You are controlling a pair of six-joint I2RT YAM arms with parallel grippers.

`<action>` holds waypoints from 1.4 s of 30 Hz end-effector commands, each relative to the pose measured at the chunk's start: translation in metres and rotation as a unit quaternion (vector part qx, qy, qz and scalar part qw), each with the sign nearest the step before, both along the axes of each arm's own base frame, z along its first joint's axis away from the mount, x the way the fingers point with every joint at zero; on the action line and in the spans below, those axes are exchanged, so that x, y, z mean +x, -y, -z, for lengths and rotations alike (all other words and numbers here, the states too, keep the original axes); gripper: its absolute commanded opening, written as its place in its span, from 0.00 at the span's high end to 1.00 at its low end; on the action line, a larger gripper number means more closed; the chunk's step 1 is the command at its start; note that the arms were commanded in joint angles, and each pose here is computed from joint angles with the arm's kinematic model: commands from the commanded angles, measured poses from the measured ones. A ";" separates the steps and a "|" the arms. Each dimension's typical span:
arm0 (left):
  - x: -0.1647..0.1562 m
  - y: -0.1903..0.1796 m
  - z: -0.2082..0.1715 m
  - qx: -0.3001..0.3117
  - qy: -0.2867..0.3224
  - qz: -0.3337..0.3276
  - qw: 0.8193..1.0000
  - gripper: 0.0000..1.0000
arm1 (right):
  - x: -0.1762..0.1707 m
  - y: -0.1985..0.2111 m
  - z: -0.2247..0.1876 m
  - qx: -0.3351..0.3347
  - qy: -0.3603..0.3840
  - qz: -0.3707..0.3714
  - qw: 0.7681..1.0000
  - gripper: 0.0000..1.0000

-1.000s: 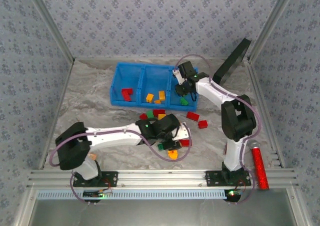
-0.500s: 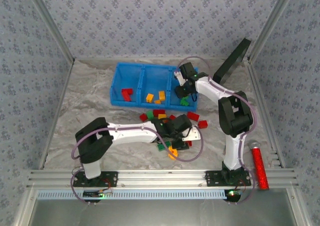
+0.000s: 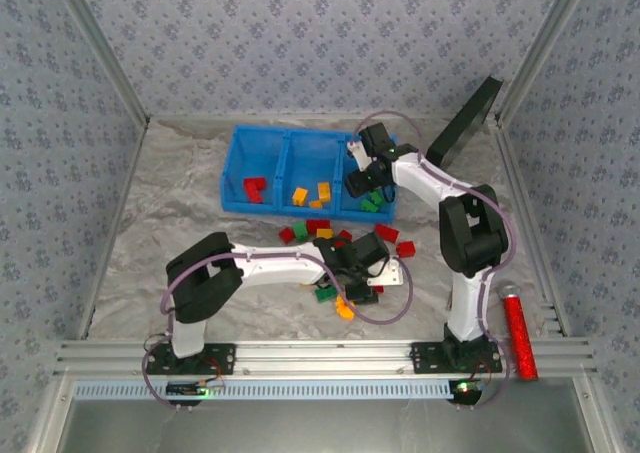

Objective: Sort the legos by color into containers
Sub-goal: Place the lego in the container, then pick up the lego from the middle-left of the table.

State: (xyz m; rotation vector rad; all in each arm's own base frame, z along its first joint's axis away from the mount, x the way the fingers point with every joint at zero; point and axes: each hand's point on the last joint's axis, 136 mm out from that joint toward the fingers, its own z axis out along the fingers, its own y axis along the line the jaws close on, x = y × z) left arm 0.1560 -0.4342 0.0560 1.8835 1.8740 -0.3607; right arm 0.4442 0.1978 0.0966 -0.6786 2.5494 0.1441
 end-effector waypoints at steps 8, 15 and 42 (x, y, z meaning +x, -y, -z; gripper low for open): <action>-0.005 0.008 0.015 0.023 -0.003 0.017 1.000 0.39 | -0.007 0.002 -0.061 0.027 0.042 0.000 0.999 0.32; -0.007 0.011 0.025 0.042 -0.004 0.017 0.999 0.46 | -0.022 0.011 -0.086 0.035 0.057 0.011 0.998 0.32; 0.035 -0.020 -0.096 -0.036 0.037 -0.094 0.994 0.88 | -0.177 0.128 -0.182 0.153 0.196 0.201 0.947 0.17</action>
